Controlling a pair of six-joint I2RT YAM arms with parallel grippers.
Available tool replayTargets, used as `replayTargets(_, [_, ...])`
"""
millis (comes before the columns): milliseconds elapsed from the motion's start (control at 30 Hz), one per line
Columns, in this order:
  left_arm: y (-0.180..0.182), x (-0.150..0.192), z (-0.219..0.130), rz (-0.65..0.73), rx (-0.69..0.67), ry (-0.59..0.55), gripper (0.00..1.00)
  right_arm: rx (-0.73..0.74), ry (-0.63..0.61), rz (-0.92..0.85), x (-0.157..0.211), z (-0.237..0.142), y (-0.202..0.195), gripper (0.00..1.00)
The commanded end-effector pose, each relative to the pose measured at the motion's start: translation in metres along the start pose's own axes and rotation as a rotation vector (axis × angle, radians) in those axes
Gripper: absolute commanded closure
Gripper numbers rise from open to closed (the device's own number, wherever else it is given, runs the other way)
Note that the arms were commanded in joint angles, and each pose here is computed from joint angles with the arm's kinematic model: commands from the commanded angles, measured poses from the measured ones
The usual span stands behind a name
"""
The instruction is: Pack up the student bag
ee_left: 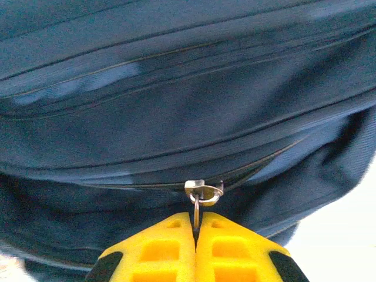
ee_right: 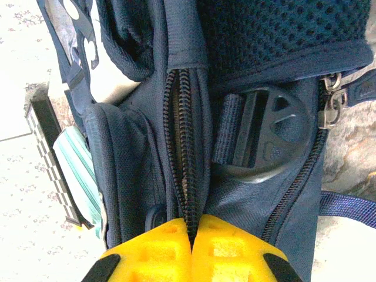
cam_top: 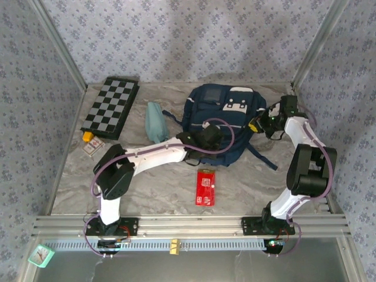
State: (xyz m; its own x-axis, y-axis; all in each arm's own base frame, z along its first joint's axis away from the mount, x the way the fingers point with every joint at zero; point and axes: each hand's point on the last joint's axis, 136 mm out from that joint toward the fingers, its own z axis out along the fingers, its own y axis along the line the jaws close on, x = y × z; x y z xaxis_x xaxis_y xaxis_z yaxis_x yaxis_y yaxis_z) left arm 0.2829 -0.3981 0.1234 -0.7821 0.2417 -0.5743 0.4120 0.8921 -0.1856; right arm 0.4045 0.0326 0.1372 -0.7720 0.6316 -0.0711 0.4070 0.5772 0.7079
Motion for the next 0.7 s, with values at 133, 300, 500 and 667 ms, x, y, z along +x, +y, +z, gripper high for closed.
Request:
replayTargets(133, [0.022,-0.007,-0.005,-0.018,0.002,-0.015,1.00,-0.051,-0.125,-0.090,-0.046,-0.024,0.025,0.99])
replayTargets(300, [-0.008,-0.033,-0.005,-0.044,0.122,-0.094,1.00,-0.131,-0.039,-0.073,0.003,-0.023,0.038,0.61])
replayTargets(500, [-0.009,-0.040,0.000,-0.056,0.112,-0.111,1.00,-0.182,0.027,-0.014,0.060,-0.021,0.033,0.38])
replayTargets(667, [-0.008,-0.041,0.000,-0.055,0.106,-0.121,1.00,-0.174,0.047,0.082,0.091,-0.019,0.021,0.32])
